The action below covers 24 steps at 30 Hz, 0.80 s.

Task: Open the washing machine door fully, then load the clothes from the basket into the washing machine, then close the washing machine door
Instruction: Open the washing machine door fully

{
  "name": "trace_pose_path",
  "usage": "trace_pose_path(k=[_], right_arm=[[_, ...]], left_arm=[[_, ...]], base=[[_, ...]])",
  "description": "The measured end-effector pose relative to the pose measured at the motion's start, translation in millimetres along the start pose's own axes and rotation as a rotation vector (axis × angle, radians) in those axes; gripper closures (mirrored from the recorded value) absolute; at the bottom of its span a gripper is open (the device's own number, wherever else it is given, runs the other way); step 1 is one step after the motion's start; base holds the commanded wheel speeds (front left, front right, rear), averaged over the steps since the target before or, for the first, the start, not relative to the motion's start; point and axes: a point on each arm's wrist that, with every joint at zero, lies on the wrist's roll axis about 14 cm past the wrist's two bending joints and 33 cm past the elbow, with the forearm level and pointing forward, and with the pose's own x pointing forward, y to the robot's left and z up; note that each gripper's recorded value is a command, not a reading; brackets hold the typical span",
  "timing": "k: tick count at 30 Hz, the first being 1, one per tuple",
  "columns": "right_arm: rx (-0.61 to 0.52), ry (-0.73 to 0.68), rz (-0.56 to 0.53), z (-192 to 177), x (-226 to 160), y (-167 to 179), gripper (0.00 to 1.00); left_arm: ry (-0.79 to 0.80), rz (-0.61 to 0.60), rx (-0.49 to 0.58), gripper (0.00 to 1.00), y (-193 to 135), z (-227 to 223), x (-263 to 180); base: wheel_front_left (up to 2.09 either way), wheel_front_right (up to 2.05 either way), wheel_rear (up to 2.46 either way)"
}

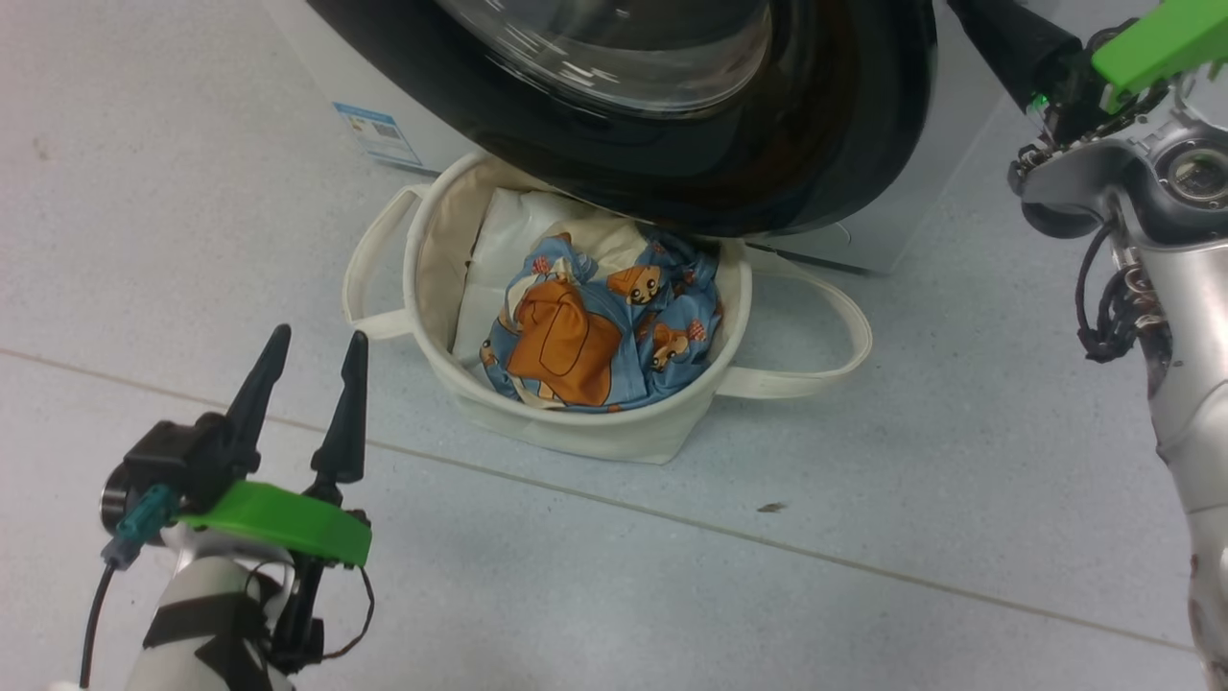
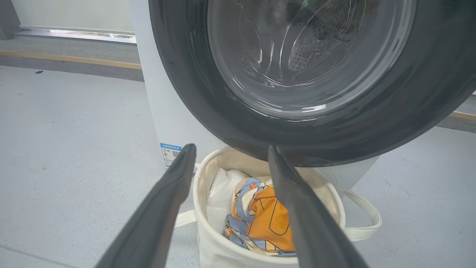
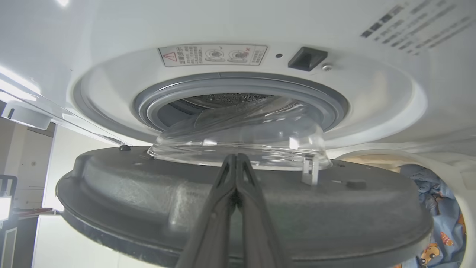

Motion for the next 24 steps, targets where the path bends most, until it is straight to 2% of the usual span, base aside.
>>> trace_pose_path(k=[4,9,17,24], right_arm=[[-0.008,0.050,-0.011,-10.9,0.2,2.4,1.00],[-0.020,0.181,-0.033,-38.4,-8.4,10.1,1.00],[-0.075,0.444,-0.041,-125.1,-27.4,31.7,1.00],[-0.142,0.591,0.011,-187.5,-37.5,53.2,1.00]], left_arm=[[-0.016,0.002,-0.002,0.00,1.1,6.0,-2.0],[-0.016,0.015,-0.012,0.00,5.3,7.4,-15.2],[-0.012,0.055,-0.020,0.00,22.4,5.1,-50.8],[-0.031,0.132,-0.035,0.00,49.5,8.0,-81.6]], base=[[0.00,0.00,0.00],[0.00,0.00,0.00],[0.00,0.00,0.00],[0.00,0.00,0.00]])
